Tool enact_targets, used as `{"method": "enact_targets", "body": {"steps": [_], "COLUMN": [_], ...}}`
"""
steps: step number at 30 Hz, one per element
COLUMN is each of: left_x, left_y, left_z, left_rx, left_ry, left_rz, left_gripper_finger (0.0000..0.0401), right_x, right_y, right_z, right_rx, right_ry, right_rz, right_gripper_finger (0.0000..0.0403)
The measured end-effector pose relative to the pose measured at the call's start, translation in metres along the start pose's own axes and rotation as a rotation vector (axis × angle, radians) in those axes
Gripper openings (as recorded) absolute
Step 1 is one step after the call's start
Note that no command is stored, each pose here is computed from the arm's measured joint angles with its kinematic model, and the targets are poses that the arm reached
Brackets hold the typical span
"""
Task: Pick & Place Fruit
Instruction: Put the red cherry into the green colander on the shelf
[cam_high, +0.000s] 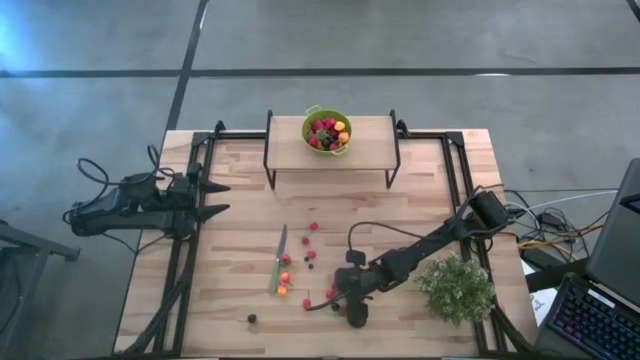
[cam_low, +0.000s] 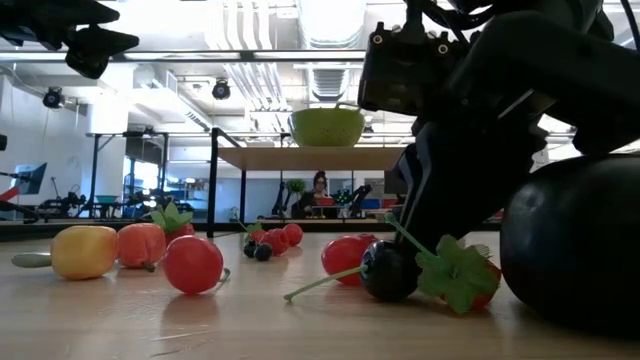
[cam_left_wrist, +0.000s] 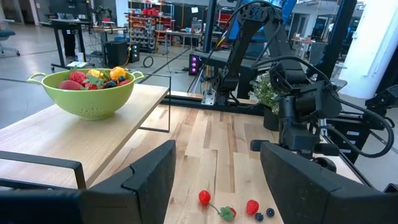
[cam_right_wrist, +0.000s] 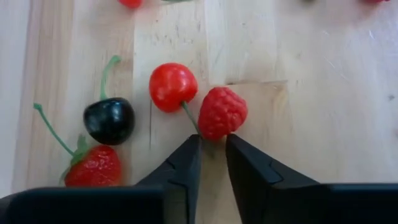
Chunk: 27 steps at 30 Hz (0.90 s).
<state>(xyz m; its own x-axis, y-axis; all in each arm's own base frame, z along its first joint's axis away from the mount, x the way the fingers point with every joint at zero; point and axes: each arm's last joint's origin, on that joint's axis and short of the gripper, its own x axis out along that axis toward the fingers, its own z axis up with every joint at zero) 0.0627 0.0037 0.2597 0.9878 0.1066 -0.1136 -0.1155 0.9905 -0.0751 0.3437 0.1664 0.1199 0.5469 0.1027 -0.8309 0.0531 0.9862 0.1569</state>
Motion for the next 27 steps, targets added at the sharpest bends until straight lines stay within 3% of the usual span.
{"method": "enact_targets", "body": {"steps": [9, 22, 27], "left_x": [0.0, 0.0, 0.0], "left_y": [0.0, 0.0, 0.0], "left_z": [0.0, 0.0, 0.0], "left_rx": [0.0, 0.0, 0.0], "left_ry": [0.0, 0.0, 0.0], "left_rz": [0.001, 0.001, 0.0], "left_gripper_finger": [0.0241, 0.0241, 0.0241], "right_x": [0.0, -0.013, -0.031], "right_y": [0.0, 0.01, 0.009], "right_z": [-0.001, 0.024, 0.046], "right_rx": [-0.002, -0.035, -0.109], "right_ry": [0.006, -0.008, 0.015], "right_rz": [-0.003, 0.002, -0.159], "right_gripper_finger": [0.0013, 0.0008, 0.0008]}}
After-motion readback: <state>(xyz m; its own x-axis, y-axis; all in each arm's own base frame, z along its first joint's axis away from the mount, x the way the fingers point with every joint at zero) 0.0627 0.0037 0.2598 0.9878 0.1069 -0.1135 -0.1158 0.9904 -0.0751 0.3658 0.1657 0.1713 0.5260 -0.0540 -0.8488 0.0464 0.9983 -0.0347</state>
